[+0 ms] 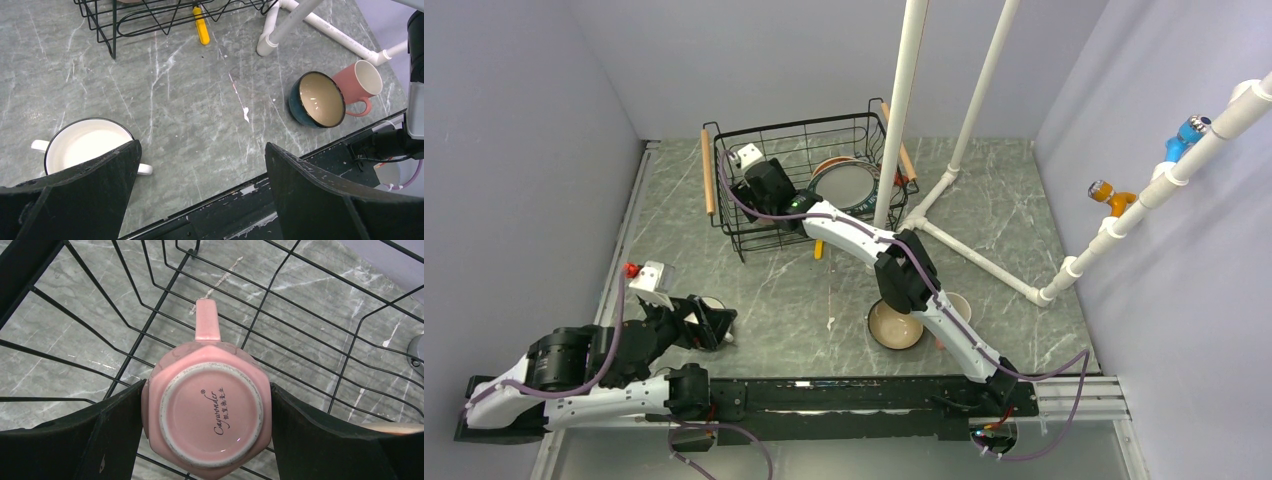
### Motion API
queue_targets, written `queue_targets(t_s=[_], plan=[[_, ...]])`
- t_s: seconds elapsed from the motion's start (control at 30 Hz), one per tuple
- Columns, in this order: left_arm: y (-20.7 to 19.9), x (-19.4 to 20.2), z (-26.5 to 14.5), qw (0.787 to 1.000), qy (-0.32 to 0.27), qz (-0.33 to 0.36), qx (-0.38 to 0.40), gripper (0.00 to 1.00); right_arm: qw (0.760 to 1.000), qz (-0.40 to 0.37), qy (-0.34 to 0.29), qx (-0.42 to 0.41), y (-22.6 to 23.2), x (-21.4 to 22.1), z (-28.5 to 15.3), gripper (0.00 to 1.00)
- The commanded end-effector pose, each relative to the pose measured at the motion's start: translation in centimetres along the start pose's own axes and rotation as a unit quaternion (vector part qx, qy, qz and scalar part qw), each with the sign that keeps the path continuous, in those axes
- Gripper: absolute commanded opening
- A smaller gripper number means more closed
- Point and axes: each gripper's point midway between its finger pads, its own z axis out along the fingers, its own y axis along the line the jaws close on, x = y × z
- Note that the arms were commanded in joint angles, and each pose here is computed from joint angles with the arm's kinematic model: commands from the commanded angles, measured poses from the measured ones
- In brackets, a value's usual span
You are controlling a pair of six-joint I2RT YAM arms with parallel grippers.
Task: Load the mixed dishes into the dish rack
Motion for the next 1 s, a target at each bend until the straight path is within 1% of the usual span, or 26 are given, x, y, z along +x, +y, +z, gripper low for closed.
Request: queue_targets(t_s=[0.0,0.1,0.23,0.27,0.47,0.53,0.57,0.63,0.7,0.77,0.83,0.97], plan=[[-0.3,-0.3,0.2,1.000,-0.004,0.003,0.000,0.99,0.996,0.029,-0.082,-0.003,-0.6,-6.5,-1.3,0.72],[-0.1,-0.5,0.0,1.000,-0.007,-0.001,-0.004,0.99,0.996,0.029,-0.085,-0.013,-0.4,-7.2,-2.0,0.83],[-0.1,-1.3,-0.5,1.000,-0.016,-0.011,0.006,0.99,0.996,0.025,-0.082,-0.024,-0.2,-7.9,-2.9,0.94],[-0.2,-1.6,-0.7,1.000,-0.018,-0.014,0.008,0.99,0.996,0.024,-0.083,-0.029,-0.1,-8.3,-3.4,0.98],[-0.8,-4.8,-2.3,0.999,-0.028,-0.037,0.012,0.99,0.996,0.032,-0.078,-0.043,-0.4,-10.7,-6.8,1.00],[-1.4,-6.1,-2.8,0.999,-0.029,-0.039,0.013,1.00,0.995,0.050,-0.066,-0.050,-0.4,-11.5,-9.1,1.00],[-1.8,-6.6,-2.8,0.999,-0.029,-0.037,0.012,0.99,0.995,0.056,-0.064,-0.056,-0.5,-12.2,-11.1,1.00],[-2.7,-7.5,-2.7,0.999,-0.025,-0.023,0.001,0.99,0.994,0.061,-0.054,-0.066,-0.1,-12.5,-14.3,0.99],[-3.8,-8.1,-2.1,1.000,-0.015,0.009,-0.021,1.00,0.994,0.060,-0.048,-0.083,0.6,-12.3,-17.9,0.99],[-4.9,-9.1,-1.7,0.998,-0.010,0.044,-0.037,0.99,0.992,0.057,-0.043,-0.104,1.3,-11.4,-21.4,0.99],[-5.7,-10.3,-1.3,0.996,-0.011,0.071,-0.060,0.99,0.991,0.052,-0.033,-0.118,1.6,-9.5,-24.4,1.00],[-7.0,-13.1,0.3,0.988,-0.025,0.117,-0.094,0.99,0.991,0.065,-0.007,-0.114,-0.5,-4.9,-29.3,1.00]])
